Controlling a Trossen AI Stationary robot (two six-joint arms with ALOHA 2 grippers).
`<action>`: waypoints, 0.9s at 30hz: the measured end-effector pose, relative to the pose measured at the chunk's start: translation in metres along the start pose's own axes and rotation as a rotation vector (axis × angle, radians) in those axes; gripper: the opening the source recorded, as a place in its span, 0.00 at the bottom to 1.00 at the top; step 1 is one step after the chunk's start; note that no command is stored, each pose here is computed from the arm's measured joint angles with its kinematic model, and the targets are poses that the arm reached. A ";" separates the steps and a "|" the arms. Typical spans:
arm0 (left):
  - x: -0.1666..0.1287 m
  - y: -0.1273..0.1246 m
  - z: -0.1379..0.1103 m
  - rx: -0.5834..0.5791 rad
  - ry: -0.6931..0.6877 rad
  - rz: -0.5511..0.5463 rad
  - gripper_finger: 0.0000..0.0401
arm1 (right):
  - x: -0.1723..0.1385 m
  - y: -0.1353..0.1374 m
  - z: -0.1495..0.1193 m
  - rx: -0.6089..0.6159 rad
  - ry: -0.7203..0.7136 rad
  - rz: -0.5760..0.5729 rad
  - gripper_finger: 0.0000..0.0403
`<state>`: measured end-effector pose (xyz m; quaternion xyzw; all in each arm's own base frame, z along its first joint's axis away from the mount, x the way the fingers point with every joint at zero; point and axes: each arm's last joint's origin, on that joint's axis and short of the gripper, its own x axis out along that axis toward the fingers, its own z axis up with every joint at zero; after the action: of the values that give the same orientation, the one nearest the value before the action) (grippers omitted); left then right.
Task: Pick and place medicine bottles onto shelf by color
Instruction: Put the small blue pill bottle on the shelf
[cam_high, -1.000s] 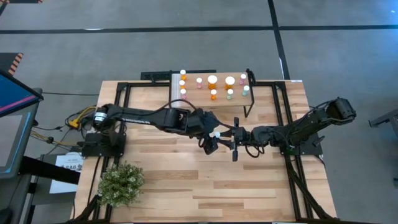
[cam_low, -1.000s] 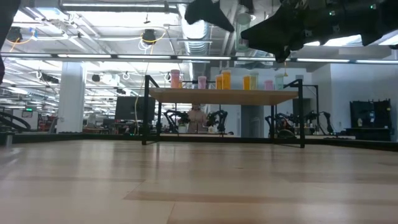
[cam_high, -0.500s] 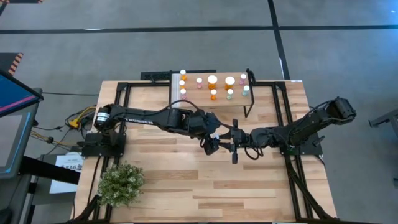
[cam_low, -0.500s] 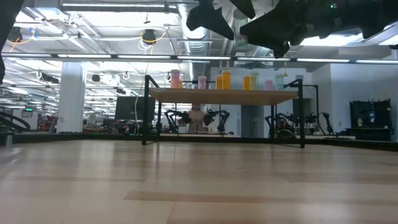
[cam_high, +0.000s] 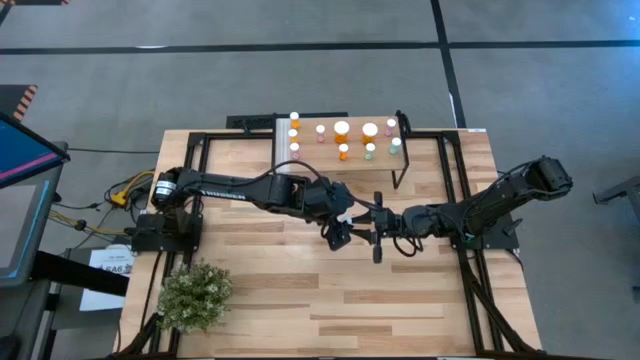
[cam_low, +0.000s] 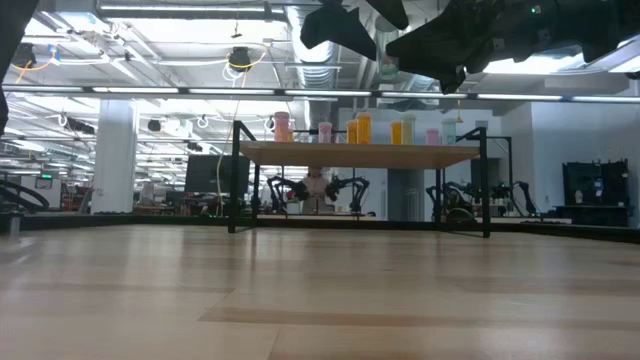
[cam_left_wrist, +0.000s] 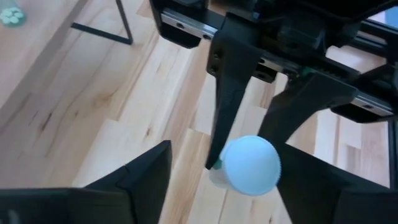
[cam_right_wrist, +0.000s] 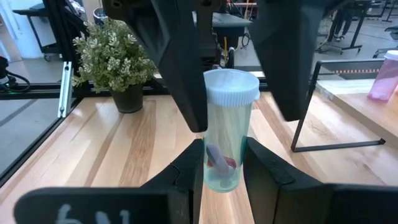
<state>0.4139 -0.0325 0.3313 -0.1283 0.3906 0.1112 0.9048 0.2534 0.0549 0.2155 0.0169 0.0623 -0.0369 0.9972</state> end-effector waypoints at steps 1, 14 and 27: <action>0.000 0.000 0.000 0.003 0.001 -0.004 0.60 | 0.000 0.000 0.000 0.000 0.000 0.000 0.27; 0.000 -0.001 0.000 0.009 0.010 -0.030 0.37 | 0.000 0.000 0.000 0.000 0.001 -0.001 0.27; 0.000 -0.001 0.000 0.007 0.009 -0.029 0.28 | 0.000 0.000 0.000 -0.001 0.001 0.000 0.41</action>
<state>0.4139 -0.0338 0.3316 -0.1311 0.3932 0.0962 0.9050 0.2534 0.0548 0.2153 0.0167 0.0629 -0.0371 0.9972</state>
